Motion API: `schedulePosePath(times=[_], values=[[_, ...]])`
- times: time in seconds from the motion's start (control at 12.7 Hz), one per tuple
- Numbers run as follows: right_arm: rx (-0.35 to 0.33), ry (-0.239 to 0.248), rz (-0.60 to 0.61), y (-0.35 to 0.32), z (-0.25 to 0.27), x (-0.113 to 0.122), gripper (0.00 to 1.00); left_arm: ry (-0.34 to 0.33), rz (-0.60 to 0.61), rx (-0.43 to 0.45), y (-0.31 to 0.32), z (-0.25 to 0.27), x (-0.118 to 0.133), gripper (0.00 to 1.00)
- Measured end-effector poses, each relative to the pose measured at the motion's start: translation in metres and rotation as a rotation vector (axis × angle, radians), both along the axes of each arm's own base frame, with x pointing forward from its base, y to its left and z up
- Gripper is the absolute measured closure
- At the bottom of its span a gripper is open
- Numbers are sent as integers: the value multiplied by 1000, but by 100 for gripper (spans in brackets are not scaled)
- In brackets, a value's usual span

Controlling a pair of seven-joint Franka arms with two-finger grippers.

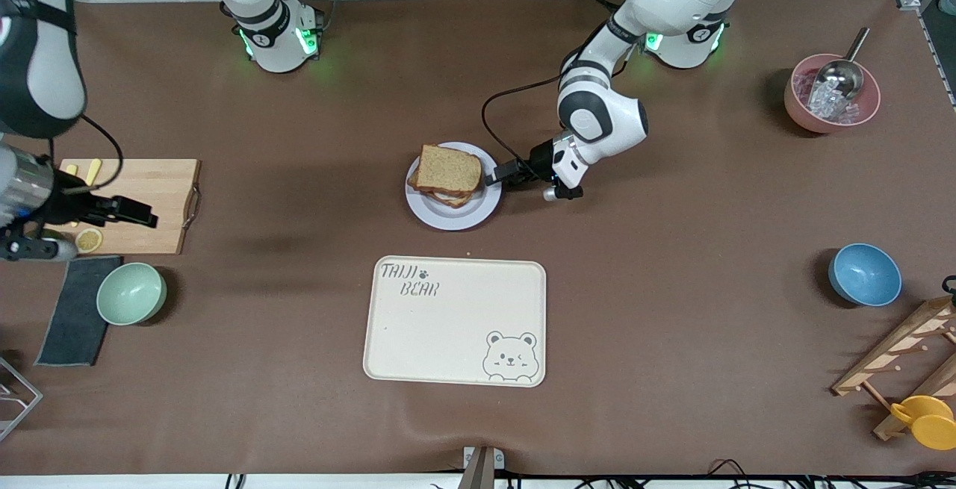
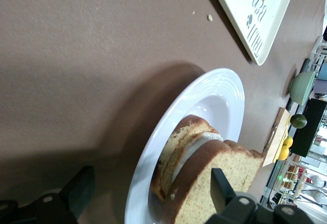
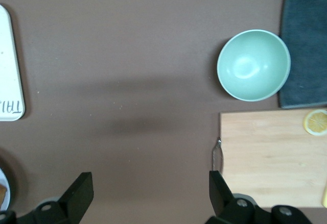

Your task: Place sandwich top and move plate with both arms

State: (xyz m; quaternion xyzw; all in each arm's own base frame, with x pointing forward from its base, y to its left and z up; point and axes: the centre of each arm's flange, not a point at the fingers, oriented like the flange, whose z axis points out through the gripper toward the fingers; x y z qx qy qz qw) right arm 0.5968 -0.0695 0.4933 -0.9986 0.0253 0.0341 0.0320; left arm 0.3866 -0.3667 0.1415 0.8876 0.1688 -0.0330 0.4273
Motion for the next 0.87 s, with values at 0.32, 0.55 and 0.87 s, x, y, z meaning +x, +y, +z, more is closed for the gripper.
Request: schedulePosePath(times=[0.32,0.55,0.87], values=[[9,3,40,-19,74,-28,0,8,15,22,-7,-5,-4,0],[29,-4,41,-21,109,-63,0,13,29,29,-10,-5,-7,0],[-9,-117,47,-18,117,-74,0,46,63,70,-23,-9,-33,45]])
